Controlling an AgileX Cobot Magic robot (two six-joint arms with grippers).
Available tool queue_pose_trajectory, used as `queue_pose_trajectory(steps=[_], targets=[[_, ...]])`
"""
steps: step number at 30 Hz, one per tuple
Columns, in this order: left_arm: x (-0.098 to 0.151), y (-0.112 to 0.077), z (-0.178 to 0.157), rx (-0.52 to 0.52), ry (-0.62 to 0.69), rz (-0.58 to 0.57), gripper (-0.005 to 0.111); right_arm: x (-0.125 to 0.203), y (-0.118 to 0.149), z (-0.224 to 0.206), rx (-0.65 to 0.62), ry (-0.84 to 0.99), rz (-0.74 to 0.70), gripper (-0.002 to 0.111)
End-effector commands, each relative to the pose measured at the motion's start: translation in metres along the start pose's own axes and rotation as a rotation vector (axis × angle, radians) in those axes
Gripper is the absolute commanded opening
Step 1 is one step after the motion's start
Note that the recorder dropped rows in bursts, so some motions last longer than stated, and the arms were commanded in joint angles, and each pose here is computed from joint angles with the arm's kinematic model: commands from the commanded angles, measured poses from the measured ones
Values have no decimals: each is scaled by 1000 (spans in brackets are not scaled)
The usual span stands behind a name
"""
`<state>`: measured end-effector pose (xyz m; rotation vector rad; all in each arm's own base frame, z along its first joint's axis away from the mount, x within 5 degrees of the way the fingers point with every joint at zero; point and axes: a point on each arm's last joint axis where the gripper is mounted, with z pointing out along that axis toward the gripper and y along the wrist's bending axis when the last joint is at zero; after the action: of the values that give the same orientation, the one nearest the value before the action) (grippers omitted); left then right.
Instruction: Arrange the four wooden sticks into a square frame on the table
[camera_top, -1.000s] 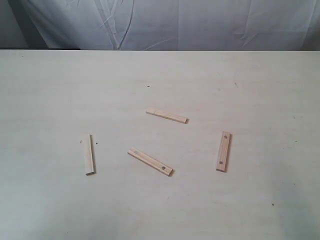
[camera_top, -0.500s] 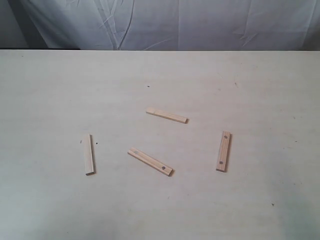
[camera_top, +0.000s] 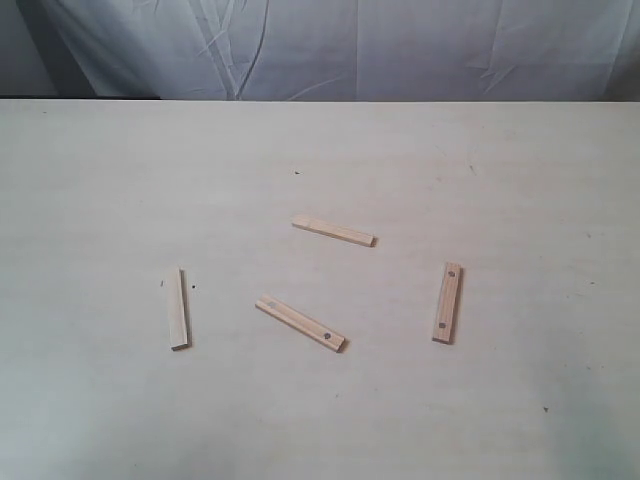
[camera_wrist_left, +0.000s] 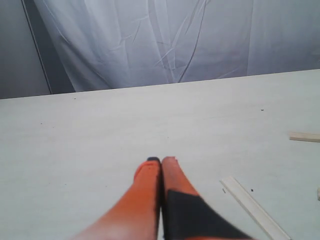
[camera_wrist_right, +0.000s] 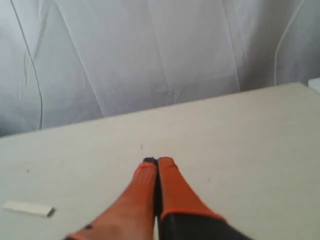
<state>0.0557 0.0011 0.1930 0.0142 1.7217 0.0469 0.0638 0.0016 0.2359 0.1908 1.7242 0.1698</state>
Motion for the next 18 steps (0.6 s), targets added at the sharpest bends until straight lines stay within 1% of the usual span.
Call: queue_pose_trajectory(steps=[1,3,6,11,15,18], targets=[[2,0,0,-1,2,0,0,-9,4,11,19,233,-2,-1],[2,0,0,-1,2,0,0,-14,6,19,28,344,5,-1],[2,0,0,-1,2,0,0,-20,7,33,42,413,14,-1],[2,0,0,-1,2,0,0,-24,6,52,55,378,44,-1],[2,0,0,-1,2,0,0,-27,7,62,49,336,164,-1],[2,0,0,-1,2,0,0,-30,8,69,53,363,179,-1]])
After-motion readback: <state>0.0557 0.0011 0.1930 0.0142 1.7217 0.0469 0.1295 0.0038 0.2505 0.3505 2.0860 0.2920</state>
